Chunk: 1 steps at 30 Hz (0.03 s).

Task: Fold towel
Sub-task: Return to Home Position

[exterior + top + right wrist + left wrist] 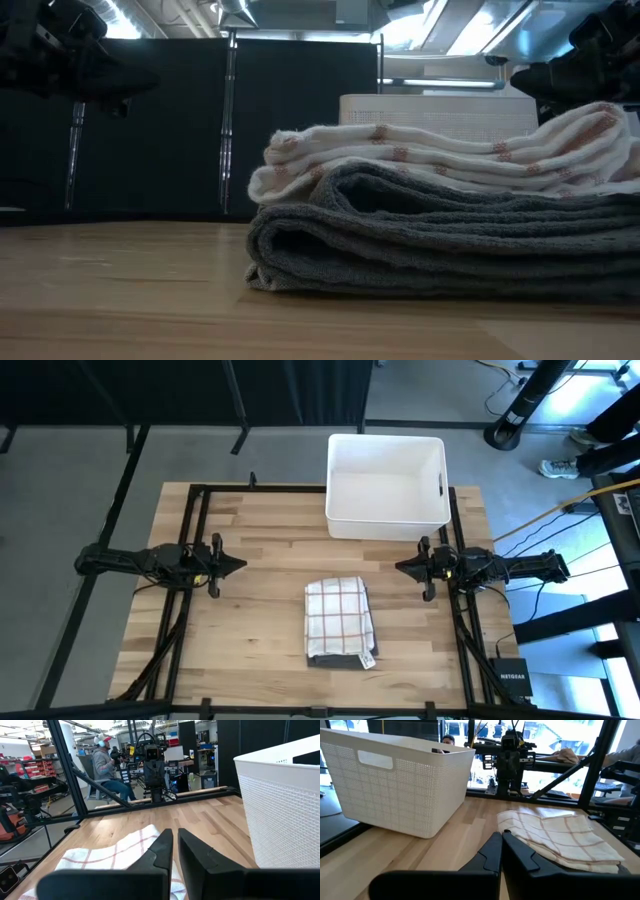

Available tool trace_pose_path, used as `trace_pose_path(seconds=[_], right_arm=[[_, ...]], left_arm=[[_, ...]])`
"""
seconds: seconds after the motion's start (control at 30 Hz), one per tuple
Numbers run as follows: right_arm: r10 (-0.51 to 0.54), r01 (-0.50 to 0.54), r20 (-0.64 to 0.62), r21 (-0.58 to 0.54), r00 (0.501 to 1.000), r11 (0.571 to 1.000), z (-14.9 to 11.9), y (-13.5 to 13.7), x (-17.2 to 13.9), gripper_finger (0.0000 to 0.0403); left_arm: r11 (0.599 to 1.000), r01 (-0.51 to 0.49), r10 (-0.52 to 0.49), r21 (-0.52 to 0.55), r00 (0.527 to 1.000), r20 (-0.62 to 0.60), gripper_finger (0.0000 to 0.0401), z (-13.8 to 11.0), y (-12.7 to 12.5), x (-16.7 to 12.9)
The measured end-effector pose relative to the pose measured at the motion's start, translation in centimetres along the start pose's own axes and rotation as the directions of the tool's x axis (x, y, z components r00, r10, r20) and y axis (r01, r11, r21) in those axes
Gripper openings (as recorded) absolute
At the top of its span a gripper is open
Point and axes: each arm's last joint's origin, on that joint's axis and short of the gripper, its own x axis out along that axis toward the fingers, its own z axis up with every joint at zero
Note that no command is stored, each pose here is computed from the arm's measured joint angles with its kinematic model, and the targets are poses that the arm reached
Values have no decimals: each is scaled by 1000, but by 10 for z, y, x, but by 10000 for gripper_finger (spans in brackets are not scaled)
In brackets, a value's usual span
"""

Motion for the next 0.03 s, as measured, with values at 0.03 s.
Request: trace_pose_path(seconds=[0.03], right_arm=[[0, 0, 0, 0, 1000, 1000, 0, 0, 0, 33]], left_arm=[[1000, 0, 0, 0, 1000, 0, 1, 0, 0, 0]])
